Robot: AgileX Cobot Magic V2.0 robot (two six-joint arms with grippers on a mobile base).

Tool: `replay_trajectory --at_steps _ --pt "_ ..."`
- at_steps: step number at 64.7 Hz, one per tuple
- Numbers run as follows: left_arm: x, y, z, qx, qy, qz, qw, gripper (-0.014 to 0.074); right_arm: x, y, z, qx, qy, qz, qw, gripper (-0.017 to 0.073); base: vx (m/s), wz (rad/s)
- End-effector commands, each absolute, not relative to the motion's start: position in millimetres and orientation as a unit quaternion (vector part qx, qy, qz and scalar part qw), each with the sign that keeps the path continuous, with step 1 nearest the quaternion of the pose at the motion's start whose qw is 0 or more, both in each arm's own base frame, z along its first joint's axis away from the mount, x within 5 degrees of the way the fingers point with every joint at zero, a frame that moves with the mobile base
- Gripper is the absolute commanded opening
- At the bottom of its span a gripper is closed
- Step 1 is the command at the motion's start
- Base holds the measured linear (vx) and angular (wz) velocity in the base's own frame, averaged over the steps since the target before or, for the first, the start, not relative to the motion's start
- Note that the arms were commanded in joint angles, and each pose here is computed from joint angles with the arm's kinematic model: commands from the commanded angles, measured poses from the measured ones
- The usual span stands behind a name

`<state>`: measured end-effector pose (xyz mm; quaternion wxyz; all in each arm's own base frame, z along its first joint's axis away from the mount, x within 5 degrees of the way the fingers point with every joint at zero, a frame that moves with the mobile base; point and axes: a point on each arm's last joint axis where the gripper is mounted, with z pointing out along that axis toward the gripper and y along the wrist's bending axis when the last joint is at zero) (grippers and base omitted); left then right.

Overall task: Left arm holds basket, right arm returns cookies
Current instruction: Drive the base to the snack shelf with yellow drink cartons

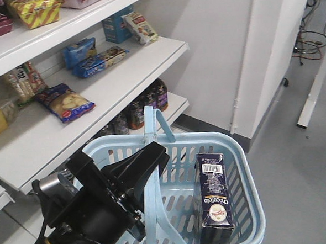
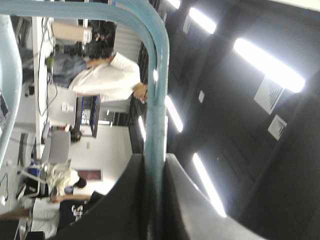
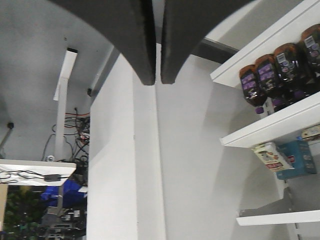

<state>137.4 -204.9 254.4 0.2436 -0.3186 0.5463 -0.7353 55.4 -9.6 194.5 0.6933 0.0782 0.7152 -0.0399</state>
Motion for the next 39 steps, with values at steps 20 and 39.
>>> replay_trajectory --at_steps 20,39 --pt "133.0 -195.5 290.3 -0.278 0.428 -0.814 0.279 -0.0003 55.8 -9.5 194.8 0.072 0.696 -0.046 0.713 -0.0006 0.09 0.45" --pt "133.0 -195.5 290.3 -0.278 0.428 -0.814 0.279 -0.0003 55.8 -9.5 194.8 0.072 0.696 -0.046 0.713 -0.0006 0.08 0.45"
